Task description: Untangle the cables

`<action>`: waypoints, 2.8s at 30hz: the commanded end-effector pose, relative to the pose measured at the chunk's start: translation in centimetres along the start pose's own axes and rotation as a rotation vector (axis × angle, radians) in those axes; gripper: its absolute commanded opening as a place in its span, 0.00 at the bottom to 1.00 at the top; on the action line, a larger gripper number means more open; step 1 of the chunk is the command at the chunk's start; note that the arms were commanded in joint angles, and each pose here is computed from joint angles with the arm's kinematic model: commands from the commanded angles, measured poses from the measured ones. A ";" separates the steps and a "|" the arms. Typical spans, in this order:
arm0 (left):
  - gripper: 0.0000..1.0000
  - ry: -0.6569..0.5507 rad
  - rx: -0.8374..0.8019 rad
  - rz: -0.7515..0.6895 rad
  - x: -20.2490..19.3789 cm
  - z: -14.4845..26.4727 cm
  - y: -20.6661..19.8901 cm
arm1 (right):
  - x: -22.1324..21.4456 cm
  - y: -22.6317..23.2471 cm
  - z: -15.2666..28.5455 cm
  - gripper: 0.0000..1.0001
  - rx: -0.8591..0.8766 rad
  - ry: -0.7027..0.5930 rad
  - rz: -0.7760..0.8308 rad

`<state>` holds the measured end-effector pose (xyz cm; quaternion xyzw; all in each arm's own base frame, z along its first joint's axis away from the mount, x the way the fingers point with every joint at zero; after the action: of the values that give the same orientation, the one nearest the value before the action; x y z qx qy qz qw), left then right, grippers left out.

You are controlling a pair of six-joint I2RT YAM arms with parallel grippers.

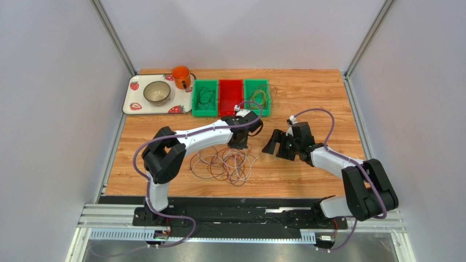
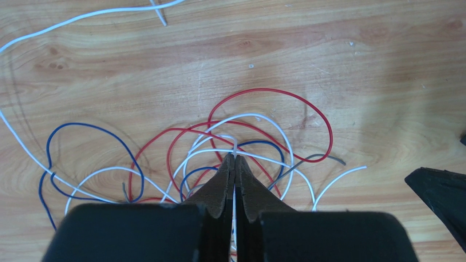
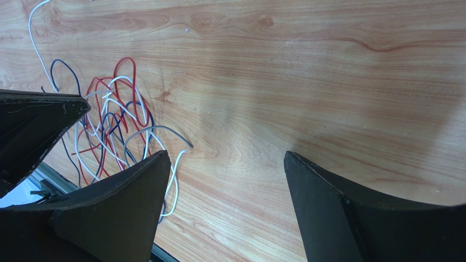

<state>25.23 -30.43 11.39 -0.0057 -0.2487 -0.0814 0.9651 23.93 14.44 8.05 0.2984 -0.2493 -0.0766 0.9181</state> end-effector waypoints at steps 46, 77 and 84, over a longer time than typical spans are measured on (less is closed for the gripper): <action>0.00 -1.756 -0.857 -0.079 15.6 58.6 13.3 | 1.7 8.7 9.8 0.86 0.380 -0.279 0.275; 0.00 -1.782 -0.726 0.015 15.1 57.6 15.5 | -3.3 29.0 3.0 0.13 0.671 -0.364 0.714; 0.00 -1.767 -0.550 0.115 15.4 57.4 18.1 | -2.8 29.1 5.7 0.00 0.626 -0.378 0.737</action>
<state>13.74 -14.82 69.01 -0.3589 -0.8448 -0.1101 0.3814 18.81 37.17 24.43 0.4393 -0.4774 0.2793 0.7079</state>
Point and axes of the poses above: each gripper's point midway between its finger pads, its own z axis back along the fingers, its own y axis along the line the jaws close on, x = y × z, the point moved 6 cm from there along z, back along the fingers, and after that the axes turned 1 degree about -z, right-handed, at the moved point
